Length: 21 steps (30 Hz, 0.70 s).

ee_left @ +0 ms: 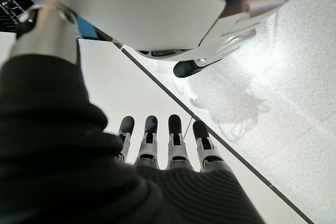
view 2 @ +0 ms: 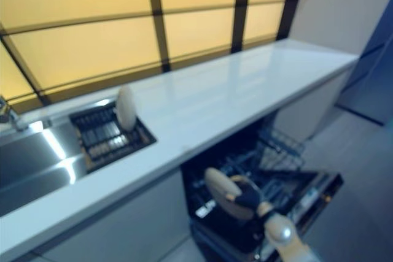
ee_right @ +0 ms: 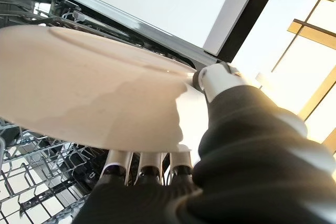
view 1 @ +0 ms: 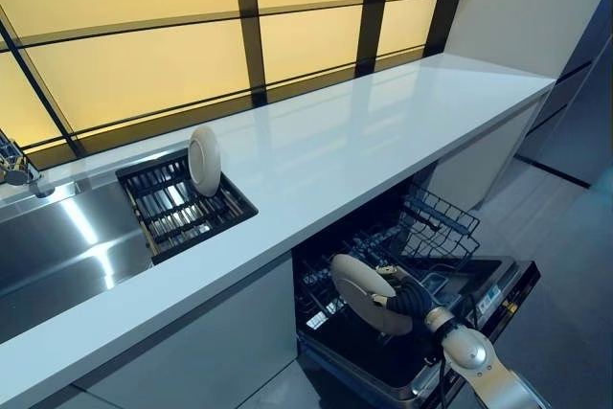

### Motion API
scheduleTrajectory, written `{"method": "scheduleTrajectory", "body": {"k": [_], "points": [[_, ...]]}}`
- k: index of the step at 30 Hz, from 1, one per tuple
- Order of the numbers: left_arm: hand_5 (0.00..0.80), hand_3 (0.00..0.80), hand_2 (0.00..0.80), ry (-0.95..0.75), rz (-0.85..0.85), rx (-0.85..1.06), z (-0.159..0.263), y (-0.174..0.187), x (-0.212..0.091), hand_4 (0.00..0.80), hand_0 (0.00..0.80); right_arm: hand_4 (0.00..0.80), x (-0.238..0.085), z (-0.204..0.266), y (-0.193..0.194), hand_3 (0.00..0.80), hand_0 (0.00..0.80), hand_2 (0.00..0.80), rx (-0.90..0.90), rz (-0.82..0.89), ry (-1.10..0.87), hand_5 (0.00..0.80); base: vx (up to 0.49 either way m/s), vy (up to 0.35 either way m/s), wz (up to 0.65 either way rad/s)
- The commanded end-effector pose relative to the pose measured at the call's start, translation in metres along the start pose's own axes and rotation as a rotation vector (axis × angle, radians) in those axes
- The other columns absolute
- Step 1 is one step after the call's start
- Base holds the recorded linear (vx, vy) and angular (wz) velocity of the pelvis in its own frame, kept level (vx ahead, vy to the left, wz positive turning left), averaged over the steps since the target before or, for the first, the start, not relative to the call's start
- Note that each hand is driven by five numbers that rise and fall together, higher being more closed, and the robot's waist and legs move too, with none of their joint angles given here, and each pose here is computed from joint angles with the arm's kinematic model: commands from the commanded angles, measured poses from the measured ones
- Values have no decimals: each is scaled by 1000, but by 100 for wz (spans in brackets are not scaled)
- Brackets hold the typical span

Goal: Take plates into dishwasher

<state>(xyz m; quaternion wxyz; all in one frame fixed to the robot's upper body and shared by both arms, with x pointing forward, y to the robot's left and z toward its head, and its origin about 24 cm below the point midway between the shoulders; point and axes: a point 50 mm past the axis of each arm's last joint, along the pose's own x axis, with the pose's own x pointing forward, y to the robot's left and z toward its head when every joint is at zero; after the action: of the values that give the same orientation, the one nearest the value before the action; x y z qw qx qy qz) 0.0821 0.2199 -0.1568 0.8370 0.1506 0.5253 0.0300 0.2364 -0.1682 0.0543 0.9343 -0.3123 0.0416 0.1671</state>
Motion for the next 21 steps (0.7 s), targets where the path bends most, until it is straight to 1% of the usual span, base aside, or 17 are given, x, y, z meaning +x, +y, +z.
{"method": "scheduleTrajectory", "body": {"k": [1,21], "points": [[0,0,0,-67,4,87,23,4,6,0,0,800,9,28,-1,800,800,800,12,-7,-154,800,0,0,0],[0,0,0,-66,-8,95,22,2,6,0,0,800,11,34,2,800,800,800,-34,33,-187,800,0,0,0]]}}
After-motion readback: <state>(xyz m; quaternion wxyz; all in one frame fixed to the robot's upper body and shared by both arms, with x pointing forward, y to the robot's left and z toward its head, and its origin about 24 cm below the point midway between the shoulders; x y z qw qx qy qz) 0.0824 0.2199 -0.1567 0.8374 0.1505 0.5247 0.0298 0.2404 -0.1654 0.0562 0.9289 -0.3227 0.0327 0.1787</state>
